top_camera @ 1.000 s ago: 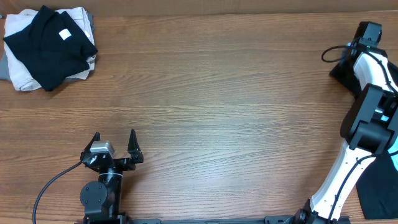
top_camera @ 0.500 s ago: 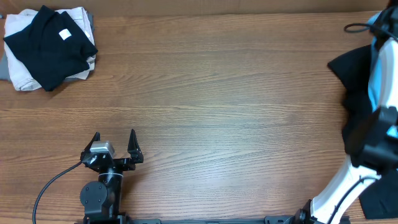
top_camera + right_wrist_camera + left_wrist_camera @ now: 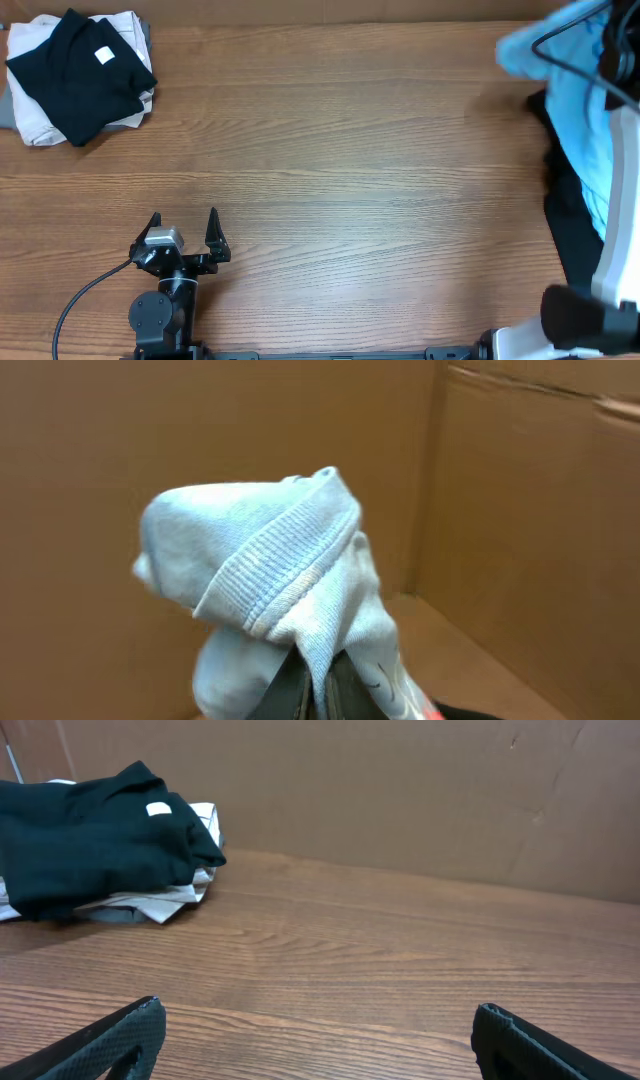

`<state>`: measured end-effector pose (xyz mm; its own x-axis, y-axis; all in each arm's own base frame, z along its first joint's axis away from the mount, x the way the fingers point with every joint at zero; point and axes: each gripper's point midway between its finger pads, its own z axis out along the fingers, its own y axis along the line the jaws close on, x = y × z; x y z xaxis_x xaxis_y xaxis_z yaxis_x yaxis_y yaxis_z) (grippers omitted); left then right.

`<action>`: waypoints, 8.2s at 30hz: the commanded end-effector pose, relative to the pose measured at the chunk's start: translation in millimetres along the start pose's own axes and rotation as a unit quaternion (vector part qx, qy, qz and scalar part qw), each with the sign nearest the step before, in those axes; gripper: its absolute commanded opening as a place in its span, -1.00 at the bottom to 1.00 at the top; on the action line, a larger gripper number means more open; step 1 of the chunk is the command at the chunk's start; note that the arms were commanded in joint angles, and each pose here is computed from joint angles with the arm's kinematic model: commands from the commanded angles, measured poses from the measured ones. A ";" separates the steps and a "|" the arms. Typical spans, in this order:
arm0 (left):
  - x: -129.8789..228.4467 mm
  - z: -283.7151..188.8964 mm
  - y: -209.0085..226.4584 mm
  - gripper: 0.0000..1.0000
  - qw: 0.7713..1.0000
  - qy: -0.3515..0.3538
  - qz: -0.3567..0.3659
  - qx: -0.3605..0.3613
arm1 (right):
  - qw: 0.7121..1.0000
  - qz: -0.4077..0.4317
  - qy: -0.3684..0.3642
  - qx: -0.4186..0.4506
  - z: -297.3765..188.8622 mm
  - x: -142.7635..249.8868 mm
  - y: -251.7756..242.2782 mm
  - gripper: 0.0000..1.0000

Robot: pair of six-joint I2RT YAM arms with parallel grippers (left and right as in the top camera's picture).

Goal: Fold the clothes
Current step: 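Lift the light-blue T-shirt and drag it left onto the table center, then move the left gripper to the shirt's left end and grasp it, then grasp the shirt's right end with the right gripper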

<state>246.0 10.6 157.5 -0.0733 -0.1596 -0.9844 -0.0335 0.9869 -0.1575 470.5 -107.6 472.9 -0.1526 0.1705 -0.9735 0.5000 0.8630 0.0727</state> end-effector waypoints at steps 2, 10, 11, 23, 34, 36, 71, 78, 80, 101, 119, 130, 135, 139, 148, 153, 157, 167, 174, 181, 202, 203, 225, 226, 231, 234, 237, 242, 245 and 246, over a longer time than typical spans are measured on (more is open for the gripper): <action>0.2 -0.2 2.5 1.00 1.000 -0.004 0.009 -0.006 | 0.984 0.001 -0.010 -0.176 -59.0 -13.9 88.7 -0.93; 0.2 -0.2 2.5 1.00 1.000 -0.004 0.010 -0.006 | 0.890 0.025 0.172 -0.421 -130.3 95.5 256.6 -0.93; 0.2 -0.2 2.6 1.00 1.000 -0.004 0.009 -0.006 | 0.874 0.026 0.200 -0.441 -139.6 114.6 276.3 -0.92; 0.1 -0.2 2.6 1.00 1.000 -0.004 0.010 -0.006 | 0.772 -0.030 0.327 -0.544 -225.9 278.7 417.5 -0.81; 0.1 -0.2 2.6 1.00 1.000 -0.004 0.009 -0.006 | 0.795 -0.014 0.315 -0.518 -192.7 247.0 395.5 1.00; 0.1 -0.2 2.6 1.00 1.000 -0.004 0.009 -0.006 | 0.809 -0.008 0.325 -0.489 -167.5 239.6 372.7 1.00; -68.2 -33.9 -88.0 0.99 0.965 -0.084 -0.023 0.248 | 0.822 0.067 0.549 -0.135 -38.4 259.8 64.7 1.00; -108.2 -33.2 -88.2 1.00 0.976 -0.016 0.049 0.210 | 0.823 0.068 0.546 -0.137 -37.0 259.0 65.4 1.00; -106.2 -22.0 -85.0 1.00 0.978 0.044 0.041 0.197 | 0.824 0.068 0.546 -0.137 -37.0 259.0 65.5 1.00; 5.1 73.4 -20.3 0.99 0.850 0.518 -0.090 -0.019 | 0.824 0.068 0.546 -0.137 -36.9 258.9 65.5 1.00; 84.7 115.0 -17.8 1.00 0.811 0.572 -0.019 -0.121 | 0.824 0.068 0.546 -0.137 -36.9 258.9 65.5 1.00; 108.8 142.4 -25.8 1.00 0.823 0.556 -0.009 -0.112 | 0.824 0.068 0.546 -0.137 -36.9 258.9 65.5 1.00; 126.3 145.1 -23.4 1.00 0.815 0.569 -0.003 -0.112 | 0.824 0.068 0.546 -0.137 -36.9 258.9 65.5 1.00; 138.1 142.4 -22.0 1.00 0.805 0.582 -0.002 -0.114 | 0.824 0.068 0.546 -0.137 -36.9 258.9 65.5 1.00; 141.3 142.7 -14.7 0.60 0.803 0.582 0.012 -0.129 | 0.824 0.068 0.546 -0.137 -36.9 258.9 65.5 1.00; 141.5 142.2 -14.8 0.32 0.802 0.583 0.011 -0.129 | 0.824 0.068 0.546 -0.137 -36.9 258.9 65.5 1.00; 141.4 142.4 -14.8 0.29 0.803 0.582 0.011 -0.129 | 0.824 0.068 0.546 -0.137 -36.9 258.9 65.5 1.00; 142.3 143.9 -15.3 -0.12 0.804 0.581 0.010 -0.127 | 0.824 0.068 0.546 -0.137 -36.9 258.9 65.5 1.00; 156.2 143.3 -19.1 -0.64 0.796 0.594 0.001 -0.116 | 0.824 0.068 0.546 -0.137 -36.9 258.9 65.5 1.00; 161.1 139.2 -18.3 -0.92 0.788 0.605 -0.001 -0.118 | 0.824 0.068 0.546 -0.137 -36.9 258.9 65.5 1.00; 38.0 101.3 -34.2 -0.92 0.785 0.601 -0.033 -0.143 | 0.840 0.070 0.519 -0.140 -22.5 253.1 69.3 1.00; 35.0 97.7 -34.3 -0.92 0.785 0.602 -0.032 -0.143 | 0.840 0.067 0.521 -0.133 -22.1 254.8 67.0 1.00; -76.3 44.0 -27.5 -0.92 0.869 0.470 -0.030 -0.153 | 0.750 0.053 0.657 -0.054 -66.8 339.1 56.1 1.00; -77.3 43.2 -27.7 -0.92 0.870 0.468 -0.030 -0.153 | 0.749 0.047 0.659 -0.058 -70.1 340.3 60.8 1.00; -79.0 44.8 -26.2 -0.92 0.872 0.463 -0.028 -0.156 | 0.734 0.009 0.673 -0.089 -96.9 355.2 92.7 1.00; -79.6 45.7 -25.5 -0.92 0.873 0.460 -0.029 -0.159 | 0.737 -0.021 0.673 -0.060 -105.6 372.8 94.0 1.00; -79.0 44.4 -24.7 -0.92 0.871 0.463 -0.027 -0.161 | 0.750 -0.016 0.660 -0.032 -96.4 384.8 91.3 1.00; -74.5 36.3 -22.0 -0.92 0.862 0.478 -0.022 -0.168 | 0.771 -0.009 0.632 -0.074 -69.5 402.4 102.6 1.00; -72.7 34.3 -21.4 -0.92 0.859 0.483 -0.021 -0.169 | 0.788 -0.026 0.605 -0.111 -56.0 400.5 112.3 1.00; -72.5 33.7 -21.2 -0.92 0.858 0.484 -0.020 -0.170 | 0.794 -0.029 0.596 -0.120 -51.5 398.8 115.3 1.00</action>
<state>285.7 -3.4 223.5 -0.8681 -0.2829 -0.4080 -0.3071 0.9517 -0.0066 412.3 85.6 102.6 -0.9187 0.3941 -0.0270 0.3804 0.9011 0.2078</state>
